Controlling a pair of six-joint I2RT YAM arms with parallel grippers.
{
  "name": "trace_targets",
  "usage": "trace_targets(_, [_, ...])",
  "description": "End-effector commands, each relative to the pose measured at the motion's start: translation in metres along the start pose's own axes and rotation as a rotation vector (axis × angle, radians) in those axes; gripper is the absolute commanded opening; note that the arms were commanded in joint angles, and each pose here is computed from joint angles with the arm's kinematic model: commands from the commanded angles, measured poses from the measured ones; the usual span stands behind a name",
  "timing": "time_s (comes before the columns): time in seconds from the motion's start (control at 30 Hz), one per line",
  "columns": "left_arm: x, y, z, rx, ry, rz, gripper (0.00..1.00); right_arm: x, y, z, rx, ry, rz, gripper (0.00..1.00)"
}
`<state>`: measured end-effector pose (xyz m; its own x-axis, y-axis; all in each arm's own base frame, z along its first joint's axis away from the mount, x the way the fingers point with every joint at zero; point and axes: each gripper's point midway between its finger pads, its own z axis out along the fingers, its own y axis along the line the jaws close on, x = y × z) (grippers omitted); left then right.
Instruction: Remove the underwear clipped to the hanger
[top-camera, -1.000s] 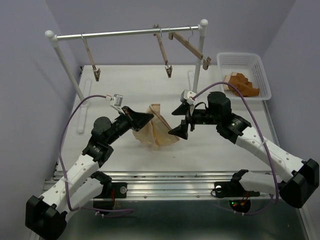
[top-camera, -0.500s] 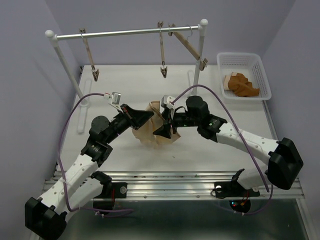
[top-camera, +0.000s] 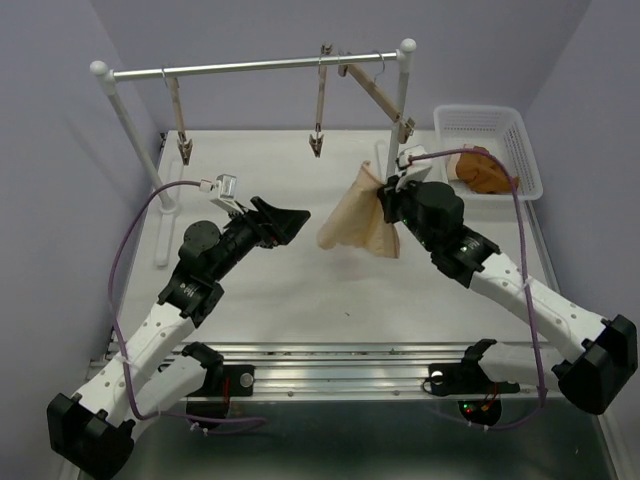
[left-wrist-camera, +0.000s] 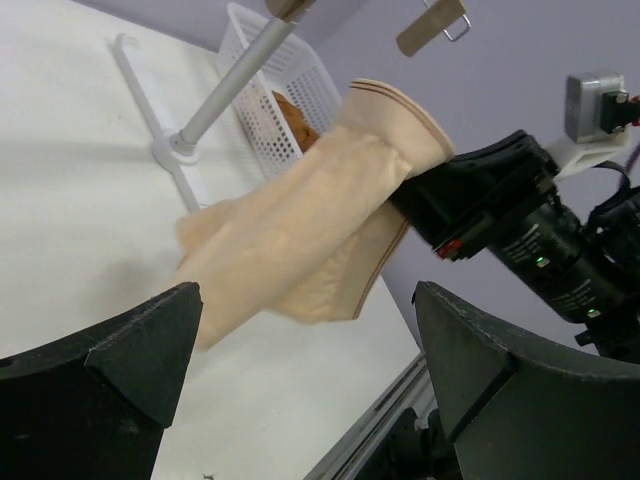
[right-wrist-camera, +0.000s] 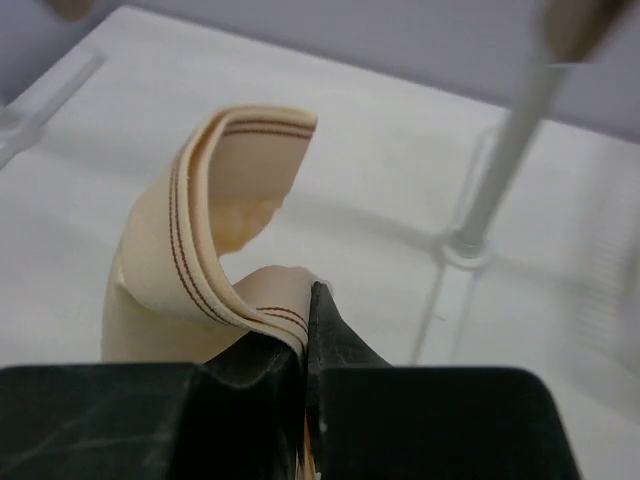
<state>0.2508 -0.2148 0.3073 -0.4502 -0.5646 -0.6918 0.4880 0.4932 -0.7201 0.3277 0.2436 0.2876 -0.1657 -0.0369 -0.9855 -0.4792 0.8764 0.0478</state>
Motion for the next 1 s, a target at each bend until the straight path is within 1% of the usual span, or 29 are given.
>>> trace_targets(0.0, [-0.025,0.002,0.004,-0.071,-0.072,0.041,0.99,-0.057,-0.113,-0.045,0.487,-0.159,0.076,0.01])
trace_targets(0.07, [-0.026,0.004,0.006,-0.088,-0.075,0.042,0.99,-0.075,-0.152,-0.062,0.615,-0.195,0.056,0.01])
trace_targets(0.1, [-0.028,0.008,0.007,-0.108,-0.075,0.048,0.99,-0.099,-0.163,-0.069,0.644,-0.240,0.062,0.01])
trace_targets(0.13, [-0.028,0.010,0.007,-0.117,-0.074,0.050,0.99,-0.112,-0.185,-0.078,0.698,-0.249,0.018,0.01])
trace_targets(0.23, [-0.029,0.016,0.007,-0.153,-0.078,0.051,0.99,-0.157,-0.213,-0.081,0.737,-0.307,-0.020,0.01])
trace_targets(0.27, [-0.028,0.017,0.007,-0.157,-0.078,0.051,0.99,-0.165,-0.237,-0.087,0.792,-0.316,-0.024,0.01])
trace_targets(0.3, [-0.029,0.019,0.006,-0.168,-0.082,0.048,0.99,-0.182,-0.246,-0.076,0.773,-0.331,-0.042,0.01])
trace_targets(0.4, [-0.028,0.023,0.004,-0.190,-0.080,0.041,0.99,-0.199,-0.290,-0.071,0.820,-0.345,-0.047,0.01])
trace_targets(0.43, [-0.028,0.024,0.004,-0.194,-0.078,0.041,0.99,-0.208,-0.301,-0.052,0.780,-0.349,-0.064,0.01])
trace_targets(0.5, [-0.028,0.025,0.002,-0.200,-0.084,0.030,0.99,-0.212,-0.322,-0.037,0.778,-0.343,-0.075,0.01])
trace_targets(0.53, [-0.028,0.026,0.000,-0.203,-0.087,0.027,0.99,-0.228,-0.335,-0.041,0.799,-0.375,-0.083,0.01])
trace_targets(0.57, [-0.028,0.026,-0.002,-0.205,-0.092,0.021,0.99,-0.209,-0.355,-0.019,0.813,-0.328,-0.074,0.01])
trace_targets(0.63, [-0.029,0.027,-0.005,-0.212,-0.102,0.020,0.99,-0.201,-0.380,-0.011,0.845,-0.311,-0.062,0.01])
trace_targets(0.67, [-0.030,0.028,-0.006,-0.219,-0.108,0.018,0.99,-0.186,-0.395,0.001,0.871,-0.284,-0.046,0.01])
trace_targets(0.7, [-0.030,0.029,-0.008,-0.228,-0.108,0.017,0.99,-0.179,-0.400,0.005,0.884,-0.273,-0.034,0.01])
trace_targets(0.73, [-0.032,0.027,-0.010,-0.225,-0.116,0.018,0.99,-0.171,-0.409,0.004,0.909,-0.257,-0.025,0.18])
trace_targets(0.77, [-0.033,0.028,-0.012,-0.231,-0.122,0.018,0.99,-0.158,-0.418,0.004,0.959,-0.237,-0.003,0.43])
trace_targets(0.83, [-0.034,0.027,-0.014,-0.234,-0.130,0.018,0.99,-0.139,-0.419,0.001,0.980,-0.173,0.022,0.99])
trace_targets(0.9, [-0.036,0.029,-0.015,-0.245,-0.137,0.019,0.99,-0.132,-0.411,-0.007,0.978,-0.158,0.053,1.00])
trace_targets(0.97, [-0.037,0.029,-0.015,-0.248,-0.135,0.022,0.99,-0.131,-0.399,-0.014,0.951,-0.177,0.118,1.00])
